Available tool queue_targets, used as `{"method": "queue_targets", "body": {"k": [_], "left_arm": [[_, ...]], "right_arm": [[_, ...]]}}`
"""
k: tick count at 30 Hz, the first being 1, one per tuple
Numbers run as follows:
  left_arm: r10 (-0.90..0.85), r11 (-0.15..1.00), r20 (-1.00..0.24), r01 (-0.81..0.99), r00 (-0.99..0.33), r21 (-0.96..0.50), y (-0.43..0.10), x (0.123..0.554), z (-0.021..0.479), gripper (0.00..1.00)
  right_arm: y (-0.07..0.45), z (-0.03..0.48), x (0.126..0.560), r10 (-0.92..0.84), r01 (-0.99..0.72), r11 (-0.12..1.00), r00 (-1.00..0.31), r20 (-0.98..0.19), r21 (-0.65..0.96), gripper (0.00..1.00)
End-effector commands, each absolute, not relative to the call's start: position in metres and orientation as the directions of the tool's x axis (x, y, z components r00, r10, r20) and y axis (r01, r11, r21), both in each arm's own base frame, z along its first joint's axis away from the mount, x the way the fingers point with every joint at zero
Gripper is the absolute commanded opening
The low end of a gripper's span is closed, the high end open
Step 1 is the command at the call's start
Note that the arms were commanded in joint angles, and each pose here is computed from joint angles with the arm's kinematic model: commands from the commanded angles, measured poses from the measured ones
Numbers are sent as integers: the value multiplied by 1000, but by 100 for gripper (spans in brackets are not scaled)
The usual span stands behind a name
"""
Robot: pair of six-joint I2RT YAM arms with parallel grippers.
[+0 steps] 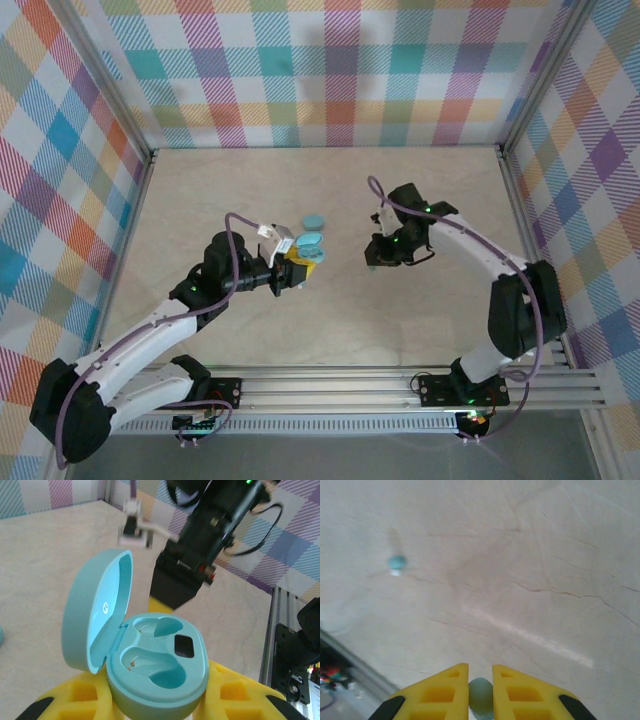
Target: Insert the wireless bluetooth earbuds into the charging case
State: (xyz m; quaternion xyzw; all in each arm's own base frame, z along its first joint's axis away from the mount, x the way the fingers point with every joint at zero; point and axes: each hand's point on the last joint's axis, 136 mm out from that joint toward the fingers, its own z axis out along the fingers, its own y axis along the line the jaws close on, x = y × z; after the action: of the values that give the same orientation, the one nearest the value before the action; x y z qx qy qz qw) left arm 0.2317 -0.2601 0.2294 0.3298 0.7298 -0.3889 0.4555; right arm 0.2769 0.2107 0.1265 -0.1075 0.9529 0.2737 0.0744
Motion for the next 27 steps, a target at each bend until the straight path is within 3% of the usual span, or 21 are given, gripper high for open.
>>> {"method": "queue_targets", "body": {"k": [1,12,27], "left_arm": [[111,426,-944,873,-309,-236,-271,234,251,1],[108,377,-946,893,-306,-246,-288,245,252,1],[117,272,-953,932,-278,-238,-297,230,259,1]], "right_arm": [[225,164,268,-133,-253,738,-963,-232,626,15],[247,250,246,-88,-353,528,-927,-364,772,13],[281,307,224,-153,-538,448,-833,-532,714,12]]}}
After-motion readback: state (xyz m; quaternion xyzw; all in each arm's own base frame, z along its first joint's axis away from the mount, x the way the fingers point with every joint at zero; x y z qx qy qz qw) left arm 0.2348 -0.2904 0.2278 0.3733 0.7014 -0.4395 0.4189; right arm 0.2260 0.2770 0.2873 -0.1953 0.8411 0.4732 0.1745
